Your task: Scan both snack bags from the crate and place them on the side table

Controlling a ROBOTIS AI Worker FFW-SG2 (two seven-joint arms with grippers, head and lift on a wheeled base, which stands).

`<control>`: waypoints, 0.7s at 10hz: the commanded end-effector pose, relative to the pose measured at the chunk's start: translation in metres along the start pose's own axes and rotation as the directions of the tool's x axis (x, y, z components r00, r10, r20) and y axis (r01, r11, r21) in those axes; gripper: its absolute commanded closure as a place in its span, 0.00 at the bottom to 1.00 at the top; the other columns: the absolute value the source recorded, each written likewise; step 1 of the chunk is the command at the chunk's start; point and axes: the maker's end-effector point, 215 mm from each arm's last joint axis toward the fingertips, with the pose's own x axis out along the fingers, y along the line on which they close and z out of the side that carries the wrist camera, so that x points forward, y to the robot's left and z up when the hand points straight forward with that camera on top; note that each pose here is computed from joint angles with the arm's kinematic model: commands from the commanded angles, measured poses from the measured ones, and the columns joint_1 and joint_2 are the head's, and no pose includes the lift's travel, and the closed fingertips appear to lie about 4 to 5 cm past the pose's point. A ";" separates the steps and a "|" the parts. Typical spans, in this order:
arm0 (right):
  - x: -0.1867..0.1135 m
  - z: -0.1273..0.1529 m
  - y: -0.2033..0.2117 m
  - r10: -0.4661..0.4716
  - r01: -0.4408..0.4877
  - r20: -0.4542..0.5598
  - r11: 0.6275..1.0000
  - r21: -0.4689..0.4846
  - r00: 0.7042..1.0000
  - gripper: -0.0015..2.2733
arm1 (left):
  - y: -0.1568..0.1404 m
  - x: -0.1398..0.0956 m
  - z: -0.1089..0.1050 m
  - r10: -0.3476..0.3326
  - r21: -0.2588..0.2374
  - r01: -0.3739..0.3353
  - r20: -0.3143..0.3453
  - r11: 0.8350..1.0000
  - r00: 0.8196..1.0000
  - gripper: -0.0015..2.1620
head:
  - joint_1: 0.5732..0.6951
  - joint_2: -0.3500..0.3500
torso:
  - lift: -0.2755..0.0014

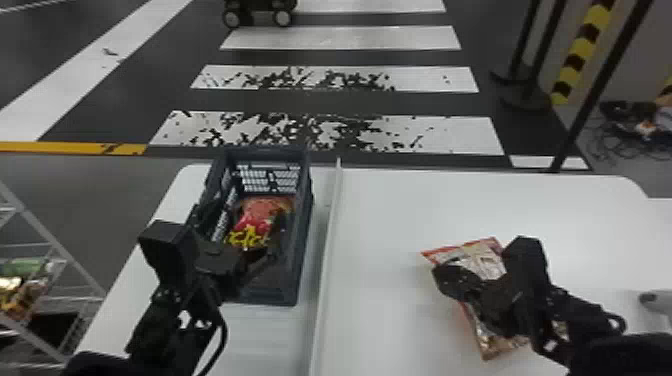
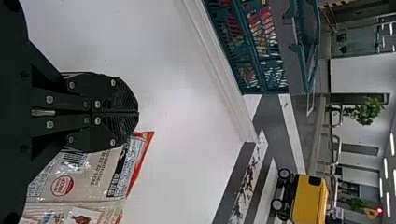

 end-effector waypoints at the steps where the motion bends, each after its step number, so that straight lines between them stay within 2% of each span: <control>1: 0.004 -0.007 -0.003 -0.003 0.003 -0.018 1.000 -0.006 1.000 0.99 | 0.000 0.000 0.000 0.001 0.000 -0.001 -0.001 1.000 1.000 0.02 | 1.00 0.60 | 0.64; 7: -0.004 -0.010 -0.036 -0.075 0.074 -0.034 0.997 -0.019 0.997 0.99 | 0.001 0.000 0.000 0.000 0.000 0.000 0.000 1.000 1.000 0.02 | 1.00 0.56 | 0.64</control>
